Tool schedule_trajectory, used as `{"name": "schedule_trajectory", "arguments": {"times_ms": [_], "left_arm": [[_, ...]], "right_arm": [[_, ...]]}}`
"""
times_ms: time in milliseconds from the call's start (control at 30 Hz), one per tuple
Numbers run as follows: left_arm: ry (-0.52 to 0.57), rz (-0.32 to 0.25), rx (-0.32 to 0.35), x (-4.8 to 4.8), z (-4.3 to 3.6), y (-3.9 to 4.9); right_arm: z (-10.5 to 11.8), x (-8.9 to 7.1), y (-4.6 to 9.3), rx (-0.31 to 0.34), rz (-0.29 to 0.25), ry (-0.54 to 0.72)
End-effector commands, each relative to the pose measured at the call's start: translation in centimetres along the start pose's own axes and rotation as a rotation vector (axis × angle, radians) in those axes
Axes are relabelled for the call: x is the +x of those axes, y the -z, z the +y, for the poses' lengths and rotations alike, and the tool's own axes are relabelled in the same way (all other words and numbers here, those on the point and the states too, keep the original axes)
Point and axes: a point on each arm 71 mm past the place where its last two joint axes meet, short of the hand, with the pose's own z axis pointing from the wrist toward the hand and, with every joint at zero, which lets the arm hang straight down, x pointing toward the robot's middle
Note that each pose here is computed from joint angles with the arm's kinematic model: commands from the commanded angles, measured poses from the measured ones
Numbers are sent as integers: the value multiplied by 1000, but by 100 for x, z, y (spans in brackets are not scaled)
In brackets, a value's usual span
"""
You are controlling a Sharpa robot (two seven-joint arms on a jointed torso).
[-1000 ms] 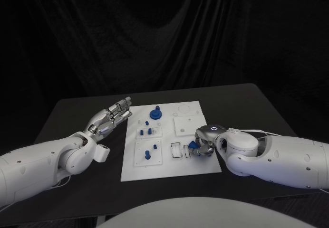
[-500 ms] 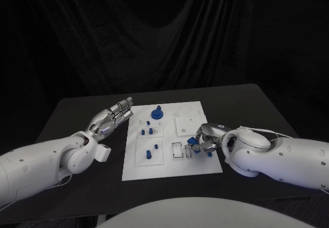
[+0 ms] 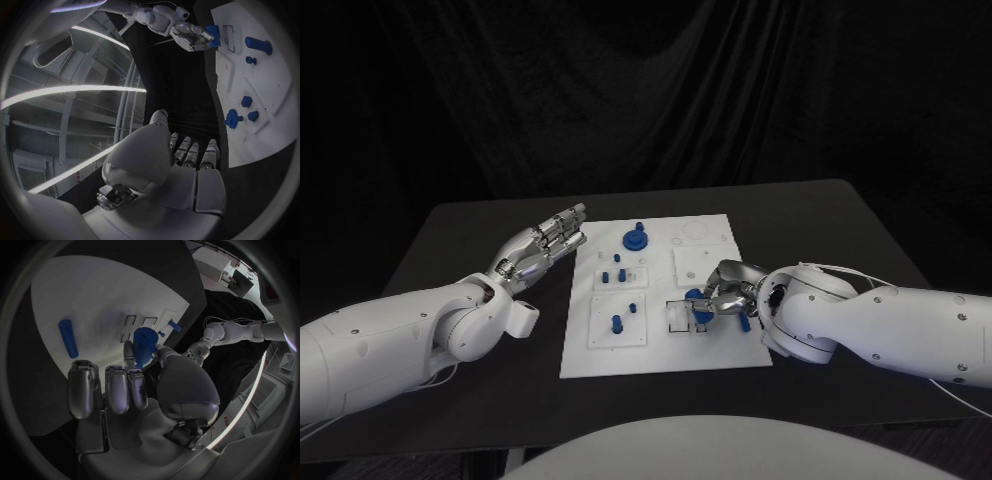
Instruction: Assemble the parts on the task board
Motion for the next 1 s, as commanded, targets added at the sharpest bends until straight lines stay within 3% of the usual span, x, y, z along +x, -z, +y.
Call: {"name": "schedule_trajectory", "arguments": {"times_ms": [33, 1000], "left_arm": [[7, 8, 66, 15, -46, -1], [11, 12, 61, 10, -40, -3]], "right_arm": [[7, 52, -30, 18, 67, -33], [66, 115, -134, 6, 97, -21]]}}
